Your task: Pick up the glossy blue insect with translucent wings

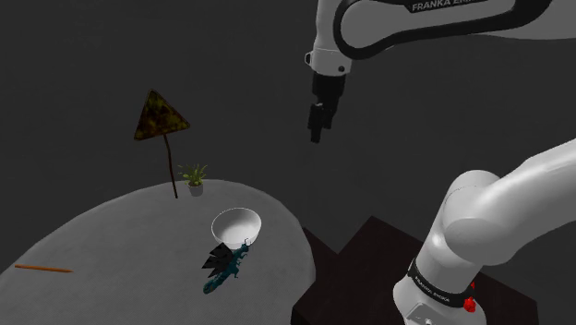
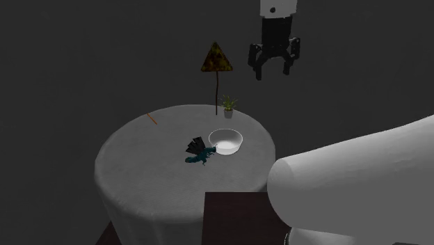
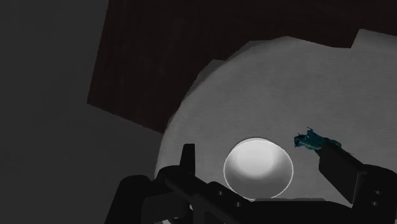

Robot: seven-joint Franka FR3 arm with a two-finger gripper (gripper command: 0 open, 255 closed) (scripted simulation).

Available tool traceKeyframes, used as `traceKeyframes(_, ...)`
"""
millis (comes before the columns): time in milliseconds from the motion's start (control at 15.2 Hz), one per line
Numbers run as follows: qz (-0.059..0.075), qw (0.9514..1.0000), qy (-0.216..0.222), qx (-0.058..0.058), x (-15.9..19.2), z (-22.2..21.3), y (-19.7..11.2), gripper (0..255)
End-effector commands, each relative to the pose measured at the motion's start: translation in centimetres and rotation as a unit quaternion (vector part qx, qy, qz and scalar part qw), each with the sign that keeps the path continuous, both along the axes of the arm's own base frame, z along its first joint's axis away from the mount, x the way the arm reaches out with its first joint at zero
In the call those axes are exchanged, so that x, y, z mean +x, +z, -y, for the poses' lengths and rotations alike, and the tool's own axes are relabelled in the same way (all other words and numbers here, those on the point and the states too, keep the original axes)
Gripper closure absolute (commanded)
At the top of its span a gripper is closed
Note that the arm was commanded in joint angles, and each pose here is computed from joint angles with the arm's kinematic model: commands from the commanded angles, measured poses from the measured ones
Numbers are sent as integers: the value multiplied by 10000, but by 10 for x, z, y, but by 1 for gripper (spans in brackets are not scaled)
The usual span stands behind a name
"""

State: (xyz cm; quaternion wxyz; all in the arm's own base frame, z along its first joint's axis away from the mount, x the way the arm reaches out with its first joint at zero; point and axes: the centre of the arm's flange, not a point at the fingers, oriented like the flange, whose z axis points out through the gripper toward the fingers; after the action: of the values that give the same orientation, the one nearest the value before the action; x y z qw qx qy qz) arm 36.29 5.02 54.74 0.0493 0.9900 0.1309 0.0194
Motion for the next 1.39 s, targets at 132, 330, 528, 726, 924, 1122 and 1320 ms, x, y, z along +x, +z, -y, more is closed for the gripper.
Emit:
traceKeyframes(132, -149, 9986, 501, 11, 32, -28, -40, 0)
traceKeyframes(330, -264, 9959, 871, 17, 52, -48, -69, 0)
traceKeyframes(528, -378, 9916, 1239, 24, 71, -69, -97, 0)
traceKeyframes(726, -492, 9858, 1605, 30, 87, -92, -127, 0)
traceKeyframes(924, -604, 9786, 1969, 37, 101, -116, -156, 0)
traceKeyframes(1122, -716, 9698, 2330, 43, 112, -142, -186, 0)
traceKeyframes(1320, -827, 9596, 2687, 49, 121, -167, -216, 0)
